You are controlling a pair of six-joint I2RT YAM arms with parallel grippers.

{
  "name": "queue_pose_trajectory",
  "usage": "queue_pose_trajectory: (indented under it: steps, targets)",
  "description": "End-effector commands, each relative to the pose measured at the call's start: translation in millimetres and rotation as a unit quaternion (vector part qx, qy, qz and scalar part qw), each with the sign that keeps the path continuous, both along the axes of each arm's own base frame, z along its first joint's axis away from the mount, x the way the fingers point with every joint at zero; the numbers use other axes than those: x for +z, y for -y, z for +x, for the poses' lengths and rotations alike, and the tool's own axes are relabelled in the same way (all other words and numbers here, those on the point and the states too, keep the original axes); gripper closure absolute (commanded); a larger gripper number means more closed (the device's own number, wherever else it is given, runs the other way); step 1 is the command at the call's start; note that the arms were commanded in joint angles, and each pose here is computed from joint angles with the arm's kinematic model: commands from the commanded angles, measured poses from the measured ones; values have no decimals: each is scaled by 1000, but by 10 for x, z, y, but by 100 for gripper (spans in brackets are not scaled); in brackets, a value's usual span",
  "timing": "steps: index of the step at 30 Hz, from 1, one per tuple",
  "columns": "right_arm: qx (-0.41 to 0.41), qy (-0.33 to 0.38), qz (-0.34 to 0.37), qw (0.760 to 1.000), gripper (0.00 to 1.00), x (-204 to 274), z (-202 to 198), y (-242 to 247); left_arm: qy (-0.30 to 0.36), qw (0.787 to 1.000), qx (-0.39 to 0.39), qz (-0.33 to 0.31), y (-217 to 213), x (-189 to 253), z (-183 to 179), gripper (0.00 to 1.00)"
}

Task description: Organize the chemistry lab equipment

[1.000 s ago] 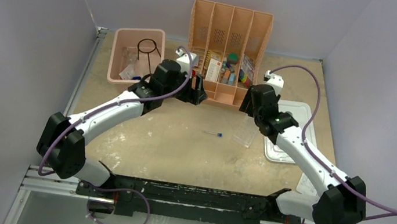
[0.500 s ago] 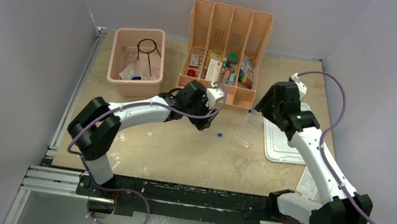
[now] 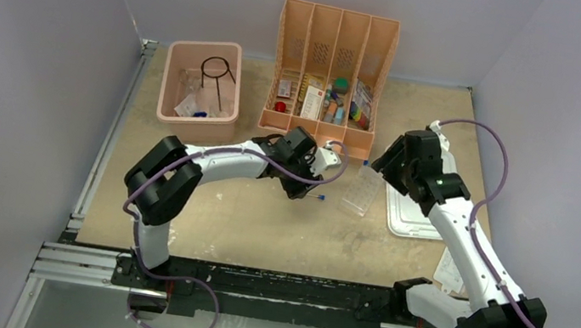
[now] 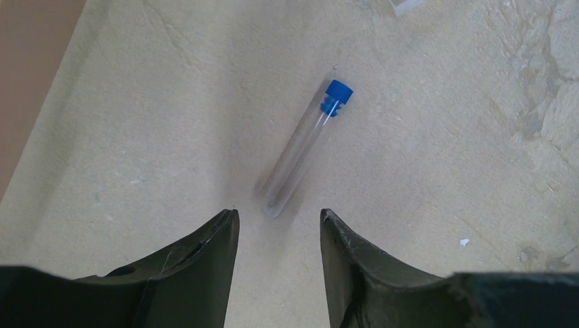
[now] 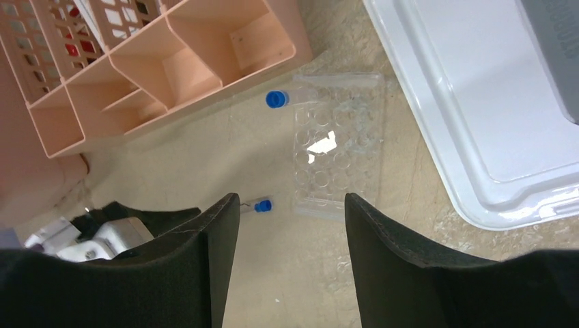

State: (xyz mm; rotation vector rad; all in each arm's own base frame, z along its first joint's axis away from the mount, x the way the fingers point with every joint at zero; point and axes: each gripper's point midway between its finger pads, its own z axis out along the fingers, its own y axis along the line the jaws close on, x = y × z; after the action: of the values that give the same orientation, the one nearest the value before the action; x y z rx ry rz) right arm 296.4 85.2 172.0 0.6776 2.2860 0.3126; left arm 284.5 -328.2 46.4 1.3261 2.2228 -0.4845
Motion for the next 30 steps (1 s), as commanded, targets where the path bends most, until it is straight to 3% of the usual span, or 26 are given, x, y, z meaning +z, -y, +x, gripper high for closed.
queue_pose_trajectory:
  steps: [1, 6, 14, 23, 30]
  targets:
    - [-68, 24, -1, 997, 40, 107, -36, 197, 37, 999, -31, 19, 133, -32, -4, 56]
    - [-87, 33, -14, 996, 41, 159, -50, 295, 44, 998, -18, 48, 158, -69, 111, 71]
    - [-93, 33, -19, 995, 41, 181, -67, 327, 50, 996, -14, 69, 101, -125, 149, 74]
    - [-103, 27, -19, 994, 41, 139, -109, 353, 28, 998, -21, 58, 165, -170, 61, 71]
    - [-104, 27, -21, 994, 41, 146, -117, 364, 8, 997, -57, 49, 303, -181, -43, 60]
